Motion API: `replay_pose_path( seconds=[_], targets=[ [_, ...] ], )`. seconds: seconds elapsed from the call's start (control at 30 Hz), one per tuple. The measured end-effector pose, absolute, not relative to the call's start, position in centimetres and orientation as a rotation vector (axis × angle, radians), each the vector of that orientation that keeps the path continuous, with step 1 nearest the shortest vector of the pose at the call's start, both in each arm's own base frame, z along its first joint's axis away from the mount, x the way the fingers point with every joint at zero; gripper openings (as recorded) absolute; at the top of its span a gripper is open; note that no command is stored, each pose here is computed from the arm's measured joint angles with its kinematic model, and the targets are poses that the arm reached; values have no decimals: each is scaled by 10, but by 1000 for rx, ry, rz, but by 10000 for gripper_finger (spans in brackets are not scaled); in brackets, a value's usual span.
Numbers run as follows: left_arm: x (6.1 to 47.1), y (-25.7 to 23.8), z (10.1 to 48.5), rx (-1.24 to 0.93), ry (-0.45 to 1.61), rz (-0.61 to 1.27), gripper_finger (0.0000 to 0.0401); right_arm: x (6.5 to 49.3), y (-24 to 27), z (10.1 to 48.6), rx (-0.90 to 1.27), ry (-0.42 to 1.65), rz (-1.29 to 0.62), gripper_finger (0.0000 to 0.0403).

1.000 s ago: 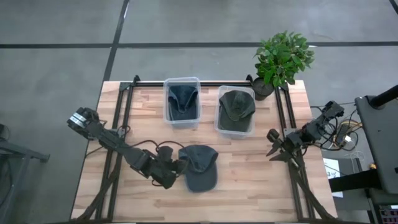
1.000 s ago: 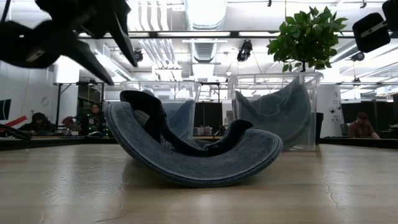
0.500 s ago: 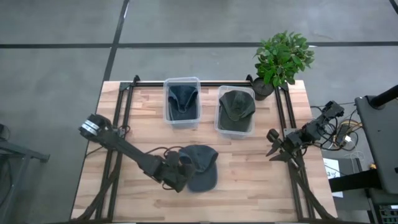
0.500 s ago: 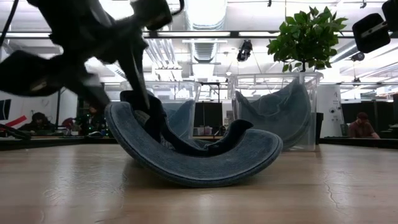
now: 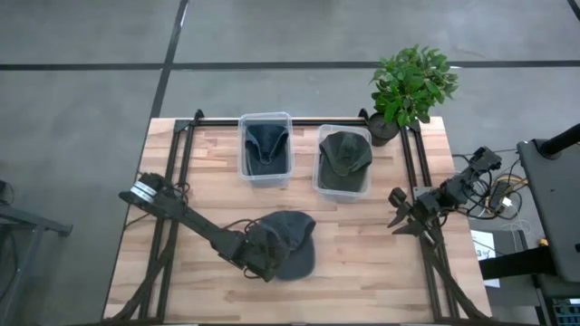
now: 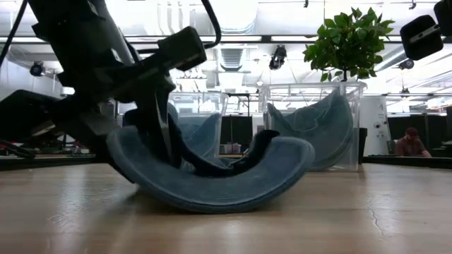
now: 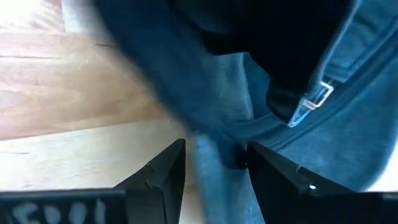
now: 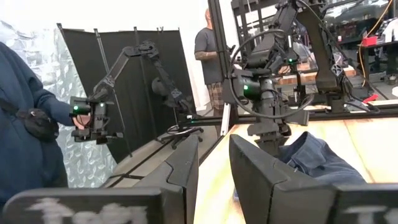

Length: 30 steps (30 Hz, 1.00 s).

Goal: Pick & Place hat
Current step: Put the gray cap into the left transparent bin

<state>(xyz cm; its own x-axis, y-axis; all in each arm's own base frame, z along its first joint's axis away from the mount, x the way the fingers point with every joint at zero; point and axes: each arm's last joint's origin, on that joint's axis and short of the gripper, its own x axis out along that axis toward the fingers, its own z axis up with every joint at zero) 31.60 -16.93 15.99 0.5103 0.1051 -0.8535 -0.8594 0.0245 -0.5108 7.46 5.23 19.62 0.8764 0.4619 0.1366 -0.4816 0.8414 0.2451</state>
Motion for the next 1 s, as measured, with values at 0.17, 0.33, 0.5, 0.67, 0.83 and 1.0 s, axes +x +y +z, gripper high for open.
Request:
replay_pose_path(
  seconds=[0.17,0.33,0.5,0.67,0.83,1.0],
  targets=[
    [317,-170,153,-1323,777,859,111,75,52,196,279,-73,499,86],
    [316,-170,155,-1313,759,853,16,75,52,196,282,-72,500,86],
    [313,-171,166,-1273,743,813,8,75,52,196,282,-72,500,86],
    [298,-185,201,-1201,633,688,5,75,52,196,282,-72,500,86],
    [264,-209,254,-1167,419,520,5,75,53,196,281,-70,502,86],
    [214,-237,291,-1002,66,428,5,75,53,195,278,-68,502,86]
  ],
)
